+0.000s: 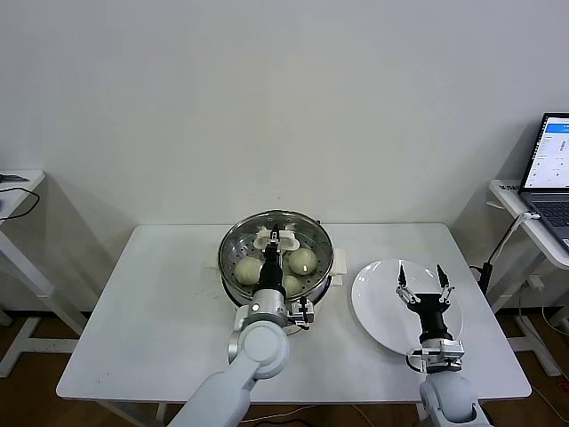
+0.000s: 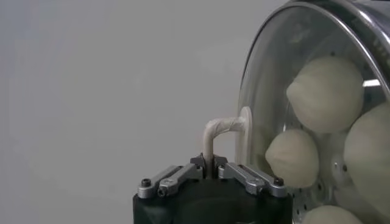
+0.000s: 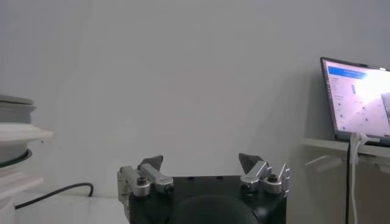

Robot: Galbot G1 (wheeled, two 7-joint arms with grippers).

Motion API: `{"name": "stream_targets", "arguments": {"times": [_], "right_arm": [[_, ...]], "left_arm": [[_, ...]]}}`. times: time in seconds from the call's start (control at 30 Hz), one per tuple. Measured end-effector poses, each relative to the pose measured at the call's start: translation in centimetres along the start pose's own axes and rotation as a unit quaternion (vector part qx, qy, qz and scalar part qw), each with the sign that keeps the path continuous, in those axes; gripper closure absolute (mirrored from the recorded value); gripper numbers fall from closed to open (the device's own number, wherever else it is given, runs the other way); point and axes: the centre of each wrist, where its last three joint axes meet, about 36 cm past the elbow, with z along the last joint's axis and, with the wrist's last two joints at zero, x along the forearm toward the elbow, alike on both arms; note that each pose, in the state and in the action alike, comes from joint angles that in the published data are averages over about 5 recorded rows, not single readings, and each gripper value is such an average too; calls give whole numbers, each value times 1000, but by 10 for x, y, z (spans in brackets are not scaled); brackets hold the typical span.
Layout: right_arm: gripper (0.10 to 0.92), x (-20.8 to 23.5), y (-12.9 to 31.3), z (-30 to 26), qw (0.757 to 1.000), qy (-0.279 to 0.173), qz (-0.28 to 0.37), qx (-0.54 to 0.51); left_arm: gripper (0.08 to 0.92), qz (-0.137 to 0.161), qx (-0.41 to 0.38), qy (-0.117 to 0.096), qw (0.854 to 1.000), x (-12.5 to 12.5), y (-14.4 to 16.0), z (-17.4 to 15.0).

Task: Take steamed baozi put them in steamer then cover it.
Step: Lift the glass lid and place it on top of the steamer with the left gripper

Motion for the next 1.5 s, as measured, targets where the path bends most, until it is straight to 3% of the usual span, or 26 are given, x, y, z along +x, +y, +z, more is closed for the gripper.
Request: {"name": "stream_targets", "arguments": {"times": [0.9,1.0,1.37,1.5], "right_arm": [[200,-1,-2,0,1000,-2,2,0],[200,-1,-1,0,1000,-2,1,0],[200,0,1,1,1000,-1,-2,-2],[200,0,3,1,1000,-1,-3,-3]], "left_arm": [[807,12,1,3,1000,0,-6,1],[764,14,3,3,1000,1,-5,1],[454,10,8,4,1000,3,1,4],[393,10,9,4,1000,6,3,8]]}}
